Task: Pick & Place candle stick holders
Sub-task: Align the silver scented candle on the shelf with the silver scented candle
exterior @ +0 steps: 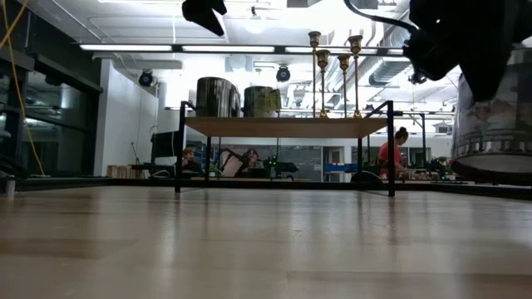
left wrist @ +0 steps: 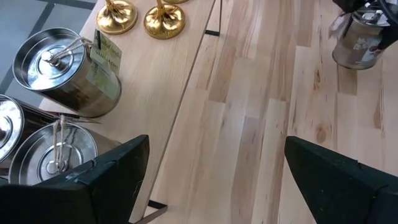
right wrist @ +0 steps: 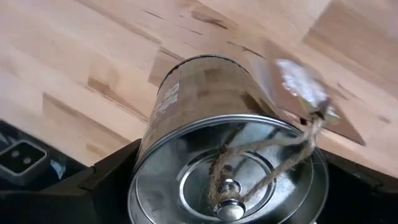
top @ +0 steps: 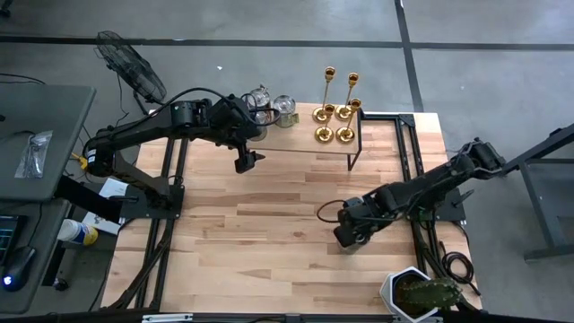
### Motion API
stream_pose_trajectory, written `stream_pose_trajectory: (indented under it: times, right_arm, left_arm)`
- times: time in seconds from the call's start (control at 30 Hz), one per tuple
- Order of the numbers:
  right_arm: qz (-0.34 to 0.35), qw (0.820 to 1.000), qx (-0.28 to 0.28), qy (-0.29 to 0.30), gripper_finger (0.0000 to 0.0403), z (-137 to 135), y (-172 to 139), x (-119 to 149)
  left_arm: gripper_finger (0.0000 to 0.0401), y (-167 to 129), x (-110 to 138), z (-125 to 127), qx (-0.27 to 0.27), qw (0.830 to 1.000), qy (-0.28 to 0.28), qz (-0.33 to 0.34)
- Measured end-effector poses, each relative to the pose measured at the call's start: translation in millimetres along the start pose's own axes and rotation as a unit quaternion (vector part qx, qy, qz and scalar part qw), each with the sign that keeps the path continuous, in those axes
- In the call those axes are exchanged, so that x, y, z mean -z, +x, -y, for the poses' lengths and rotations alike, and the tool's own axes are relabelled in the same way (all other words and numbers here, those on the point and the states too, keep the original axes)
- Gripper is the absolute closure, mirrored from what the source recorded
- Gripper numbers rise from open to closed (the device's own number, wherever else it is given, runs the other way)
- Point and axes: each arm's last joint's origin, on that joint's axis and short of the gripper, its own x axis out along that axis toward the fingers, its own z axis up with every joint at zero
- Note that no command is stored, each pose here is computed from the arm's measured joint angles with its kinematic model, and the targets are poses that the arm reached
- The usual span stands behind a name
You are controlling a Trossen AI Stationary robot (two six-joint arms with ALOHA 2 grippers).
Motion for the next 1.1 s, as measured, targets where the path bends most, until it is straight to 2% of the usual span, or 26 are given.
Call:
stream_pose_trajectory:
  times: [0.23,0.63,0.93,1.1]
  right_arm:
    - [0.010,0.998,-0.023,-0.065,0.0053,-8,-13,-13]
    - [0.053,0.981,-0.037,-0.183,0.0053,-33,-77,-17]
    - [0.092,0.957,-0.037,-0.274,0.0053,-41,-128,-17]
    - [0.100,0.947,-0.039,-0.302,0.0054,-41,-150,-18]
  left_arm:
    - [0.0036,0,0,0,0.000,1.000,-0.008,0.000]
    - [0.0036,0,-1,0,0.004,1.000,-0.023,0.006]
    - [0.0036,-1,-11,3,0.059,0.996,-0.047,0.053]
    - [0.0036,-1,-16,5,0.081,0.992,-0.054,0.077]
